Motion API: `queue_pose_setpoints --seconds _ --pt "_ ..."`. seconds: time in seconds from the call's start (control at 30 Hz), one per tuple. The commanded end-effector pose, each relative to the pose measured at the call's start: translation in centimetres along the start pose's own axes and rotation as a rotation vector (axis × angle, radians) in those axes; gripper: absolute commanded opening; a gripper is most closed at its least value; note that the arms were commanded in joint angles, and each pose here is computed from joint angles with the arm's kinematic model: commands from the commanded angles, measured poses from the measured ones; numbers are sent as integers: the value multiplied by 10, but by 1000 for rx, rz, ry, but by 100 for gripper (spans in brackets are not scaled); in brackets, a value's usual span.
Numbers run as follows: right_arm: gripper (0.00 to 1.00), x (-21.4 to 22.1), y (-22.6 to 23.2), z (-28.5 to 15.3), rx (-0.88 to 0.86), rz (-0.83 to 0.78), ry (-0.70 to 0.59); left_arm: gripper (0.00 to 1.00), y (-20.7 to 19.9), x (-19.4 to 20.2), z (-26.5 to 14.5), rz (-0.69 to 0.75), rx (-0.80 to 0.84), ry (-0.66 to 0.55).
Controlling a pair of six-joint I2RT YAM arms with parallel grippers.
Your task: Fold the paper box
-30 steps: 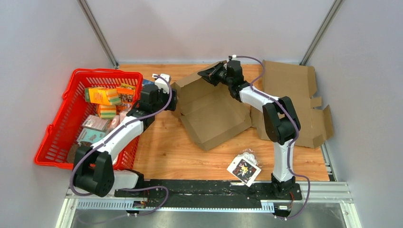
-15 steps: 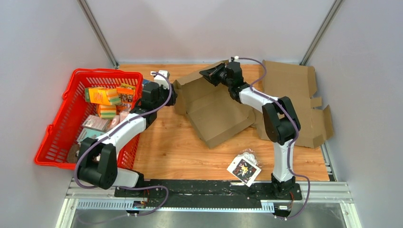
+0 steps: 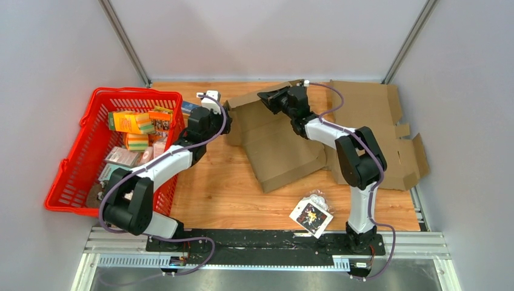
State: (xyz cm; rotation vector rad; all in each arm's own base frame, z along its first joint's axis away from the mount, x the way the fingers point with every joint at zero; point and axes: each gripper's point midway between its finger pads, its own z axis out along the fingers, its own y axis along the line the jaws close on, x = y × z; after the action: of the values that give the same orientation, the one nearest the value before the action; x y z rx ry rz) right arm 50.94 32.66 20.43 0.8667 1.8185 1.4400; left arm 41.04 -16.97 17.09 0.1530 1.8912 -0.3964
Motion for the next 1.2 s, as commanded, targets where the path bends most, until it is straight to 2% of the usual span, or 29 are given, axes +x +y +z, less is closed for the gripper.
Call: queue_pose_setpoints --seconds 0.0,0.07,0.17,0.2,0.27,0.37,0.4,0.5,0.7,0.73,0.83,1.0,1.1,1.13,1.17 --pt "0 26 12 -13 -2 32 17 46 -7 -46 6 28 -57 -155" --pt "0 30 9 -13 5 39 22 41 -2 -48 7 28 -98 -161" --pt "0 33 10 -13 2 27 29 41 -1 -46 4 25 -107 -179" --pt "0 35 10 -13 4 22 33 46 -1 -48 3 21 -105 -194" --pt "0 34 6 -14 13 20 37 58 -17 -50 4 49 -2 -181" --pt "0 37 6 -14 4 24 50 68 -43 -39 7 111 157 -99" --pt "0 39 5 -14 6 30 56 68 -41 -22 10 120 160 -25" --pt "0 40 7 -14 -7 43 63 68 -35 -16 18 123 131 0" --pt "0 48 7 -17 -8 76 78 58 -16 -23 30 95 -8 -24" --pt "0 50 7 -17 -6 81 79 56 1 -32 31 80 -129 -49" --pt "0 49 7 -21 2 109 64 53 22 -23 31 37 -312 -37" --pt "0 50 7 -23 1 132 70 51 9 -22 40 11 -322 -107" --pt "0 51 5 -24 -6 130 78 47 -14 -24 42 6 -178 -122" --pt "0 50 6 -24 -11 126 92 48 -31 -14 41 19 -53 -92" --pt "0 50 8 -22 -20 108 105 57 -40 -17 38 25 19 -106"
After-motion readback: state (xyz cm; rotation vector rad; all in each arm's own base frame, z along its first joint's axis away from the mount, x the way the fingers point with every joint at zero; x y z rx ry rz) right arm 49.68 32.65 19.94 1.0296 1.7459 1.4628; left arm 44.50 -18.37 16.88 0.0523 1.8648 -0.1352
